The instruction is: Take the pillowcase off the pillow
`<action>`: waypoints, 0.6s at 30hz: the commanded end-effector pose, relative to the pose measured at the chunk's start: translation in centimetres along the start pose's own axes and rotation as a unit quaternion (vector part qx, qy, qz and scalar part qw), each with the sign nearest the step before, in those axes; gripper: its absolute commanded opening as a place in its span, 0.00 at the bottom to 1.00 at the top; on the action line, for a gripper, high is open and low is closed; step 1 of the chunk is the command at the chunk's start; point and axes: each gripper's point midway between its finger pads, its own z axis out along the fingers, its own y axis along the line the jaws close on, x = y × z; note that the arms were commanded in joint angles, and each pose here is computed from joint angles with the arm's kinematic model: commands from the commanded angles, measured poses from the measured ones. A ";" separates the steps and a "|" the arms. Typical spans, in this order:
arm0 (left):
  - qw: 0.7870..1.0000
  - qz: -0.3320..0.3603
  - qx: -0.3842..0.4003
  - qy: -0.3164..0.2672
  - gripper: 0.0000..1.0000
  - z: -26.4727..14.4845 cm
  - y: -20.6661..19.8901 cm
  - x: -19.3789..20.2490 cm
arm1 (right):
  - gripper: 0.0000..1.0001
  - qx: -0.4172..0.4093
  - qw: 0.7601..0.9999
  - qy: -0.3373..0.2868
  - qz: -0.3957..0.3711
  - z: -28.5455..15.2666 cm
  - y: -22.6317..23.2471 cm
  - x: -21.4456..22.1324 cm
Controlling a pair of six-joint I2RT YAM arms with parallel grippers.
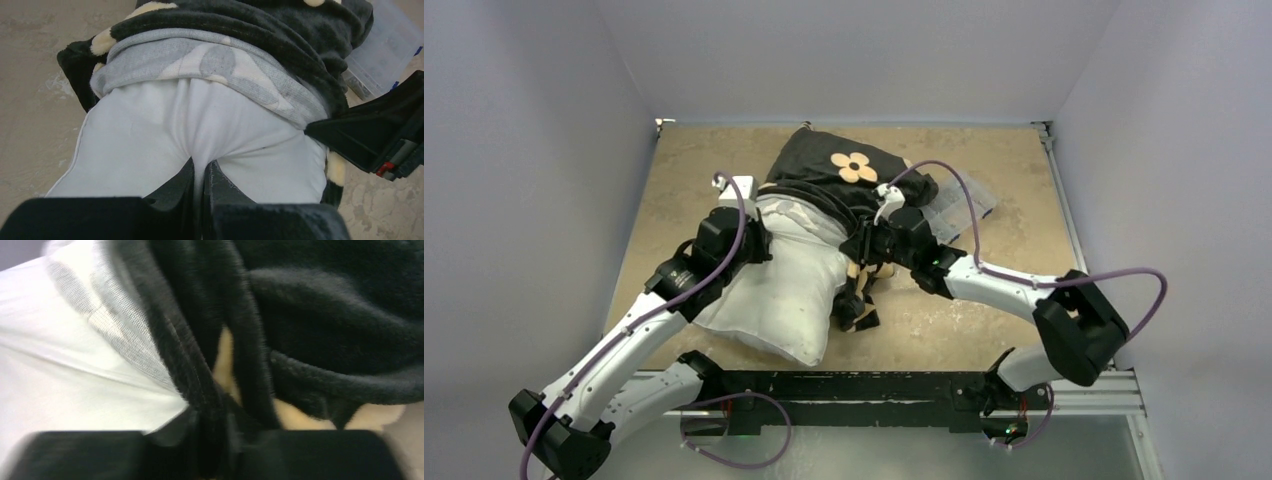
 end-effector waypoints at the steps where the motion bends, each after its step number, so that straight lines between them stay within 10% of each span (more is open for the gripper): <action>1: 0.994 -0.029 -0.007 -0.102 0.00 -2.9 0.4 -6.0 | 0.08 0.112 0.992 -0.055 0.034 0.7 -4.1 -3.3; 12: 0.986 -0.048 -0.092 -0.131 0.00 -5.5 4.6 -5.9 | 0.00 0.213 0.925 -0.302 0.090 -12.2 -15.8 -21.2; 18: 0.986 -0.047 -0.081 -0.134 0.00 -6.1 4.5 -5.9 | 0.00 0.192 0.927 -0.312 0.080 -13.8 -17.7 -22.9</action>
